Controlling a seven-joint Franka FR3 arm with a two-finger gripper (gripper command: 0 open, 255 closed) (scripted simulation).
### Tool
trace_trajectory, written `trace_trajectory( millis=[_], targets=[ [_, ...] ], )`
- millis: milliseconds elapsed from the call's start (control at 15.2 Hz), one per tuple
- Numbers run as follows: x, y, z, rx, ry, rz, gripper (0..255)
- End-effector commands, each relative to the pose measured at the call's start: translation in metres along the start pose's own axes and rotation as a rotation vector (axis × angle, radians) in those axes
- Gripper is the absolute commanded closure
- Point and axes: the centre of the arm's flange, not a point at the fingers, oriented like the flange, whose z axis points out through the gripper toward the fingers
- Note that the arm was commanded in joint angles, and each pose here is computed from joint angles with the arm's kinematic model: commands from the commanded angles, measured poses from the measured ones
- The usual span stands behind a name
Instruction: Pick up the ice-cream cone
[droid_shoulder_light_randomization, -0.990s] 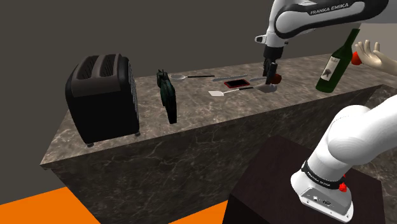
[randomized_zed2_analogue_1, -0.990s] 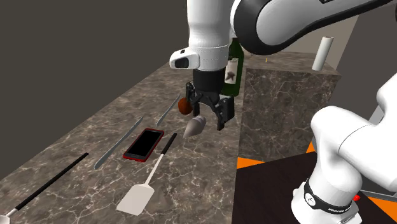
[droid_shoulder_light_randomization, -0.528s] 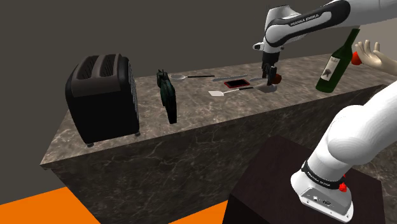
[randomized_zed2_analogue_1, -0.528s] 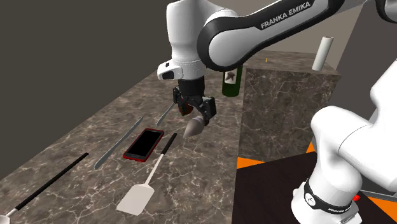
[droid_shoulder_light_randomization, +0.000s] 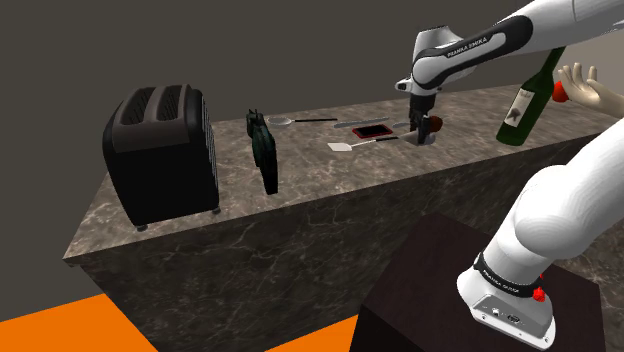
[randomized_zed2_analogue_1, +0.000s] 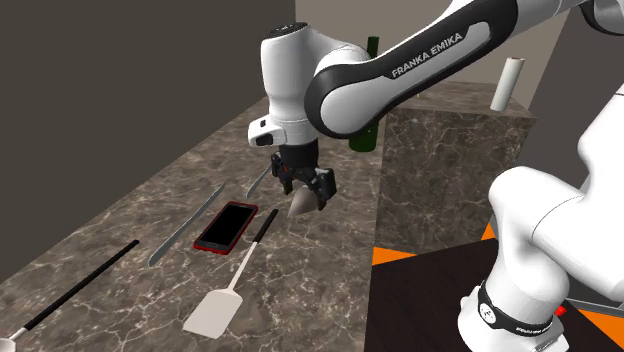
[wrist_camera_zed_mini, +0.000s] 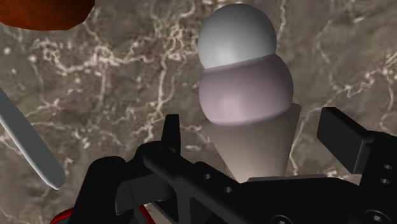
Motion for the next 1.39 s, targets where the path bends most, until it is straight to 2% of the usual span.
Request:
trace_trajectory(
  millis=[0,66,660,1320],
  targets=[
    [0.000,0.000,0.004,0.000,0.000,0.000,0],
    [0.000,-0.001,0.003,0.000,0.000,0.000,255],
    [0.000,0.000,0.004,0.000,0.000,0.000,255],
    [-0.006,0.000,-0.049,0.000,0.000,0.000,255]
  ],
)
